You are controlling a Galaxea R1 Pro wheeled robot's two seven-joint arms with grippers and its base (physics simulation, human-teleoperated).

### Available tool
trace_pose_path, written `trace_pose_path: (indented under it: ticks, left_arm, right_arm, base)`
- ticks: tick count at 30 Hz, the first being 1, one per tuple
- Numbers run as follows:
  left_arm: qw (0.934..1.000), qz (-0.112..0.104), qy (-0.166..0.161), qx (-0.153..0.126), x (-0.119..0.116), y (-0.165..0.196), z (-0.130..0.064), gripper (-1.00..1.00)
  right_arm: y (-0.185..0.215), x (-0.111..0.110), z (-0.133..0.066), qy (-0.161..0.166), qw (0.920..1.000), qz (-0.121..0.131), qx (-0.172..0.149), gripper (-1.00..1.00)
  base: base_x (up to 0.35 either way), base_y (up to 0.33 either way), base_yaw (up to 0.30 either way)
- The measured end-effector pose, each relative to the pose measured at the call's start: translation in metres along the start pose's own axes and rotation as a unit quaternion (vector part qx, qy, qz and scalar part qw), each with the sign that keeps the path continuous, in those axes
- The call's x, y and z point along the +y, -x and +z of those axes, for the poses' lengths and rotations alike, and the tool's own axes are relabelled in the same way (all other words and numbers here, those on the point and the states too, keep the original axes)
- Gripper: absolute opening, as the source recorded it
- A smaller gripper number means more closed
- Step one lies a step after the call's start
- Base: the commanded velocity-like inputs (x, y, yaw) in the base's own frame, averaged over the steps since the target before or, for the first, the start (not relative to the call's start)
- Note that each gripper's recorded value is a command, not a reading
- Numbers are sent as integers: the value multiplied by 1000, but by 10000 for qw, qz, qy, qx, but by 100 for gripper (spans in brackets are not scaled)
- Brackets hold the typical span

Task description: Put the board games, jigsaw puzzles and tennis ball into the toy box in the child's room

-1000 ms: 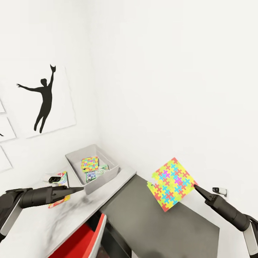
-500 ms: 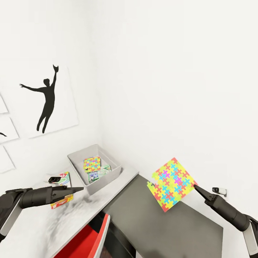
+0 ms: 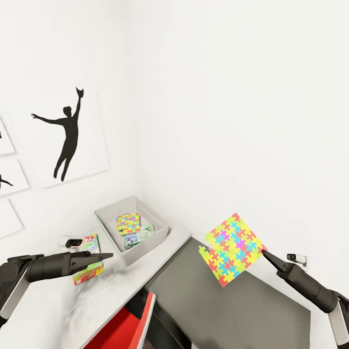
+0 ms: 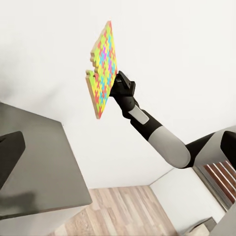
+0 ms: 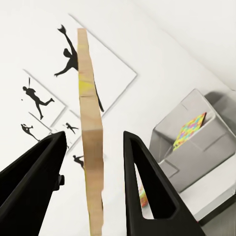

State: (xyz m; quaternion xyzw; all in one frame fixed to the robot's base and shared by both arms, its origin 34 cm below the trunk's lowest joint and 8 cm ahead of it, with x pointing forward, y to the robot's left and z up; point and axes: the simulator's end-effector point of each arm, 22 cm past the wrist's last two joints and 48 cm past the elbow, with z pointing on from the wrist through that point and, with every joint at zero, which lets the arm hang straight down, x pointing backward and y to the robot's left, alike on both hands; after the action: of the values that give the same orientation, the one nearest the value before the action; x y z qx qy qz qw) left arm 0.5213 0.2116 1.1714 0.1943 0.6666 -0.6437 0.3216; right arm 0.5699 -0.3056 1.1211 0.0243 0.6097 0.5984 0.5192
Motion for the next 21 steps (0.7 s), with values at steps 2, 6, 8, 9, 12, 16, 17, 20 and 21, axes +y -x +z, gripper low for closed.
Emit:
trace_pose_path:
  ticks: [2,6,8,9,12,16,17,20,21]
  left_arm:
    - [10000,1,0,-2,0,0,0,100]
    - [10000,0,0,-3,0,0,0,100]
    - [10000,0,0,-3,0,0,0,100]
    - [10000,0,1,-3,0,0,0,100]
    - [10000,-1,1,-3,0,0,0,100]
    - [10000,-1,1,-3,0,0,0,100]
    - [10000,-1,1,-3,0,0,0,100]
    - [10000,-1,0,-3,0,0,0,100]
    - [10000,-1,0,-3,0,0,0,100]
  right_arm:
    - [0,0,0,0,10000,0,0,-100]
    - [0,0,0,-2,10000,-2,2,-100]
    - [0,0,0,-4,10000,-4,-2,-100]
    - [1,0,0,-5,10000,-5,-3,-100]
    - [1,0,0,-6,10000,-5,1,-100]
    - [1,0,0,0,10000,-4,-4,-100]
    - [1,0,0,1,10000,-4,-5,-100]
    - [1,0,-1,3,10000,-6,-6,-100]
    - [1,0,-1,2,10000,-6,-5,-100]
  base:
    - [161,109,0]
    - [119,39,0]
    - [106,58,0]
    - [104,132,0]
    - [58,77,0]
    - [16,21,0]
    - [6,7,0]
    - [2,3,0]
    - [0,0,0]
